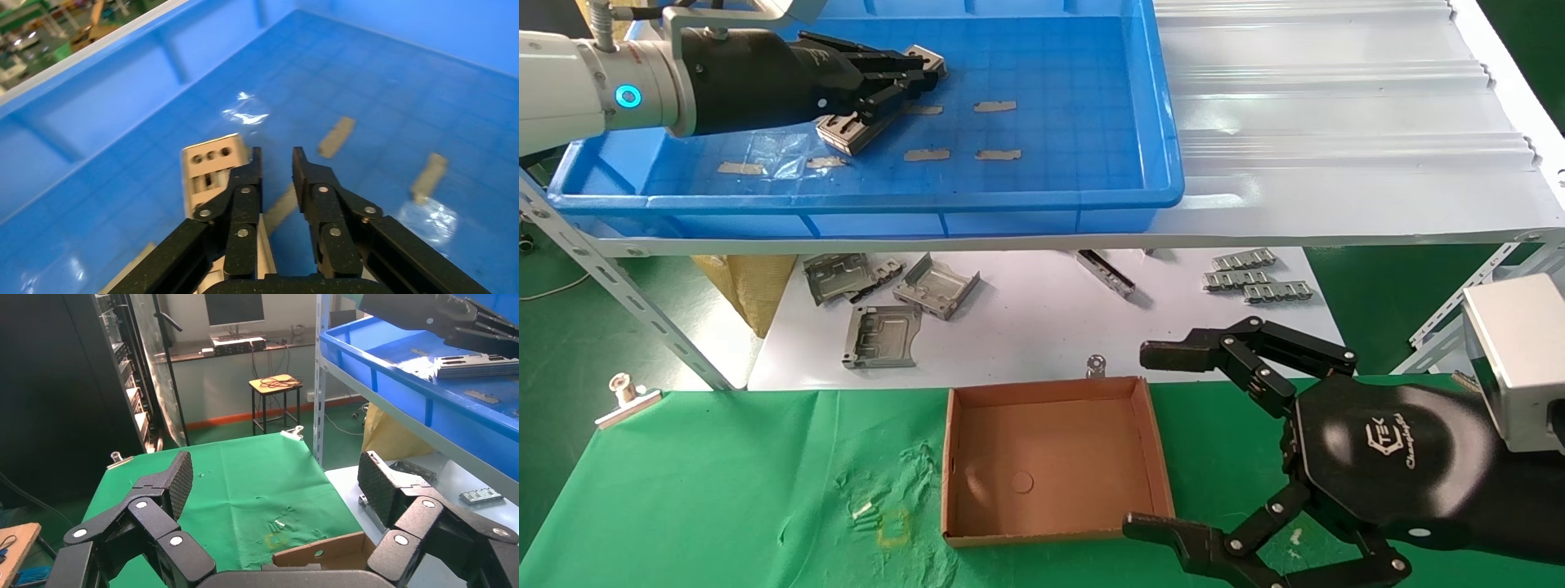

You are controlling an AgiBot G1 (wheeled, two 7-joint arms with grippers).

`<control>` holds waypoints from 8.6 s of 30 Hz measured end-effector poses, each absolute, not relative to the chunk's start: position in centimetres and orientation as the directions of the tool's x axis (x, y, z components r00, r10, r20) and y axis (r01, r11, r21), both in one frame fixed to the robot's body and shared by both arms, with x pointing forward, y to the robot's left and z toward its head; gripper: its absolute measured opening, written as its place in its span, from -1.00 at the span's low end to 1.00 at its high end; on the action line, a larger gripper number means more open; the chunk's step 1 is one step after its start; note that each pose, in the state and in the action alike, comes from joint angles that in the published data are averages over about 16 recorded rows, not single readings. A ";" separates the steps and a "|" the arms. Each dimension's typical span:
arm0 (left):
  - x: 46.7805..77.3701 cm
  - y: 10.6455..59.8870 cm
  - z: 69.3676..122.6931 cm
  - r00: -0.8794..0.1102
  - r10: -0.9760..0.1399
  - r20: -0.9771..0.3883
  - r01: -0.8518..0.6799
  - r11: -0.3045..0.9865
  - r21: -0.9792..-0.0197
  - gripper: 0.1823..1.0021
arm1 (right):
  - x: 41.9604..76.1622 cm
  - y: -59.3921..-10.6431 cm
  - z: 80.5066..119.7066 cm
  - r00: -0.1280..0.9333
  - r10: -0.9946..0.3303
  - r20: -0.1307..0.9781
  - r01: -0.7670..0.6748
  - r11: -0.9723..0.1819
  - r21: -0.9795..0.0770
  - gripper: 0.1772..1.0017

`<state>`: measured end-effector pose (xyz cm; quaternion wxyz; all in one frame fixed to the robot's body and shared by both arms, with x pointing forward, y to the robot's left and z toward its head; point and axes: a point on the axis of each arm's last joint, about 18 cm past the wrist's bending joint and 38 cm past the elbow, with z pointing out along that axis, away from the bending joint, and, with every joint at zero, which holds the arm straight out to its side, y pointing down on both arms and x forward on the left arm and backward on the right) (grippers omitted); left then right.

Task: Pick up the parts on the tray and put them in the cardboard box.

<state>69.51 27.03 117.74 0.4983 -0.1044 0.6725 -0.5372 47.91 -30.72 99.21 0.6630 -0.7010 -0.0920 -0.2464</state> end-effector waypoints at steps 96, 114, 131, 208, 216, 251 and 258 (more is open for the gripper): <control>70.9 28.5 117.8 -0.415 -0.763 -0.495 0.366 0.359 -0.859 -0.22 | 47.9 -30.7 99.2 0.862 -0.198 0.467 0.456 -0.104 -0.884 1.00; 71.5 28.8 117.3 -0.411 -0.792 -0.452 0.329 0.334 -0.883 0.04 | 47.9 -30.7 99.2 0.862 -0.198 0.467 0.456 -0.104 -0.884 1.00; 71.6 28.7 117.4 -0.404 -0.798 -0.447 0.332 0.327 -0.885 -0.33 | 47.9 -30.7 99.2 0.862 -0.198 0.467 0.456 -0.104 -0.884 1.00; 70.5 14.7 91.8 -0.706 -0.083 -0.703 0.541 0.577 -0.612 -0.36 | 47.9 -30.7 99.2 0.862 -0.198 0.467 0.456 -0.104 -0.884 1.00; 70.8 14.7 91.6 -0.689 -0.083 -0.720 0.552 0.583 -0.596 -0.28 | 47.9 -30.7 99.2 0.862 -0.198 0.467 0.456 -0.104 -0.884 1.00; 66.3 18.3 93.8 -0.820 -0.133 -0.556 0.489 0.341 -0.803 0.92 | 47.9 -30.7 99.2 0.862 -0.198 0.467 0.456 -0.104 -0.884 1.00; 65.2 20.2 94.5 -0.825 -0.175 -0.538 0.482 0.281 -0.830 0.99 | 47.9 -30.7 99.2 0.862 -0.198 0.467 0.456 -0.104 -0.884 1.00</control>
